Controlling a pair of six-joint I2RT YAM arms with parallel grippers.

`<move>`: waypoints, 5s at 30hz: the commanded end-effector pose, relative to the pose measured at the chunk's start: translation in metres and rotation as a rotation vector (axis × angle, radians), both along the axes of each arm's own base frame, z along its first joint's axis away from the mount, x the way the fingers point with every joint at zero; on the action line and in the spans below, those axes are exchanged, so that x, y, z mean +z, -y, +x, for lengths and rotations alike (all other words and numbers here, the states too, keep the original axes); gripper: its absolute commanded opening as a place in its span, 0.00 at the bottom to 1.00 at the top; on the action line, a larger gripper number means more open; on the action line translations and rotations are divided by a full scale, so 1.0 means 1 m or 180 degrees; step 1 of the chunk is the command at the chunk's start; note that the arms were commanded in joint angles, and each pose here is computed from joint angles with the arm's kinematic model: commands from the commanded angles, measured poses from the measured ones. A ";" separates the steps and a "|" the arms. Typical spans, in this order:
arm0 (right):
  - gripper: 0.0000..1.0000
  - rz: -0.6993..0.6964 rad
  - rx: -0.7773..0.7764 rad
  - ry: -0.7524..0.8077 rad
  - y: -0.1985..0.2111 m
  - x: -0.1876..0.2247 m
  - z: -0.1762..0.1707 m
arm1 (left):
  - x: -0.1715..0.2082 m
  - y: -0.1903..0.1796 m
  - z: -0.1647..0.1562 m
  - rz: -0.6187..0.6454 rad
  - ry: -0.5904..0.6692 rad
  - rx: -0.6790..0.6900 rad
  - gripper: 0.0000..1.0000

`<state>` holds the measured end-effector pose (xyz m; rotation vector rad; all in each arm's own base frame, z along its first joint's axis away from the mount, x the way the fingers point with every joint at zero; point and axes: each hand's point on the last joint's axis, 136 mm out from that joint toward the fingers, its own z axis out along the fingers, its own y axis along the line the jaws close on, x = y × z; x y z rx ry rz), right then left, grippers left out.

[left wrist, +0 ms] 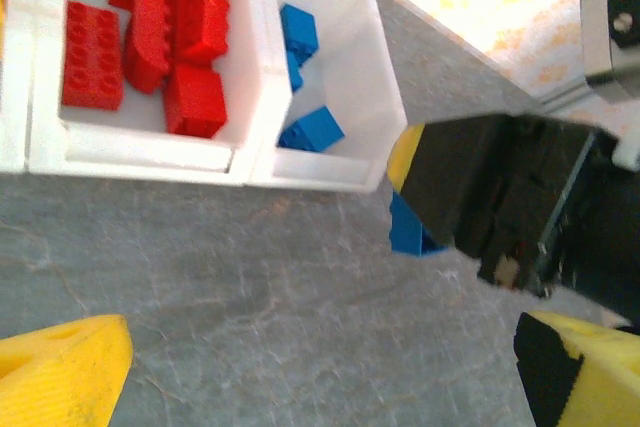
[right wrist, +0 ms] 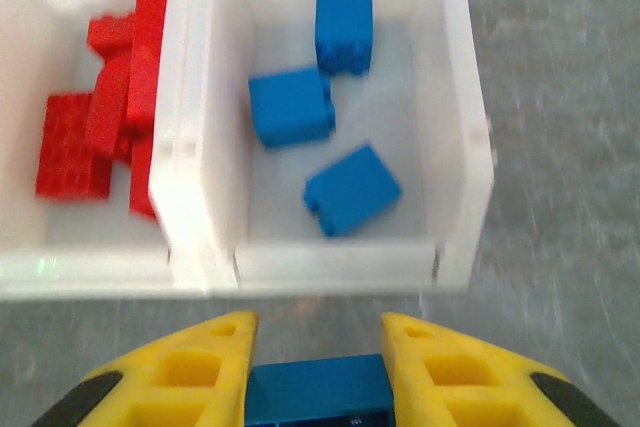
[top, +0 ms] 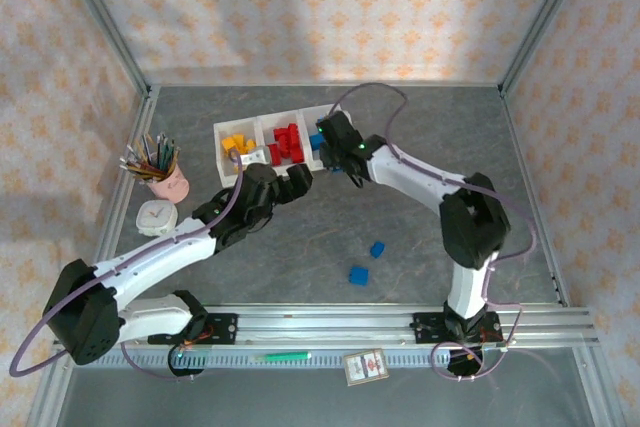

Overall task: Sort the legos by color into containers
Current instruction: Place the lego in the container, then pick up the lego from the bottom-center of the table, then place the lego in the container, then pick up the lego from the bottom-center of the table.

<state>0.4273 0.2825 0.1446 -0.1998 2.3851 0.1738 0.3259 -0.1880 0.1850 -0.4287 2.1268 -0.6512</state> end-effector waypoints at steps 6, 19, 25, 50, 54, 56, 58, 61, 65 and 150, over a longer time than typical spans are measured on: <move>0.30 -0.0160 -0.0276 0.0417 0.008 0.003 0.083 | 0.008 -0.019 0.029 0.0128 0.0093 0.0086 0.99; 0.60 -0.0003 -0.0171 0.0568 0.001 0.046 0.096 | 0.013 -0.028 0.033 0.0140 0.0148 0.0125 0.99; 0.69 0.0233 -0.0272 0.0411 0.027 0.057 0.043 | 0.007 -0.020 0.023 0.0036 0.0091 -0.0022 0.99; 0.89 0.0346 -0.1375 -0.1044 0.114 -0.090 -0.194 | -0.039 0.026 -0.044 -0.0236 -0.0274 -0.0406 0.99; 0.84 0.0445 -0.1484 -0.1105 0.114 -0.100 -0.210 | -0.037 0.028 -0.046 -0.0236 -0.0271 -0.0435 0.99; 0.81 0.0412 -0.1539 -0.1108 0.117 -0.104 -0.215 | -0.037 0.030 -0.047 -0.0236 -0.0287 -0.0464 0.99; 0.77 0.0444 -0.1512 -0.1131 0.114 -0.108 -0.217 | -0.037 0.032 -0.047 -0.0229 -0.0304 -0.0486 0.99; 0.69 0.0479 -0.1462 -0.1167 0.107 -0.113 -0.219 | -0.038 0.034 -0.048 -0.0211 -0.0312 -0.0502 0.99; 0.56 0.0474 -0.1408 -0.1145 0.102 -0.112 -0.215 | -0.041 0.036 -0.048 -0.0194 -0.0340 -0.0517 0.99; 0.87 0.0293 -0.0760 -0.1336 0.060 -0.100 -0.278 | -0.050 -0.002 -0.080 0.0013 -0.0480 -0.0426 0.99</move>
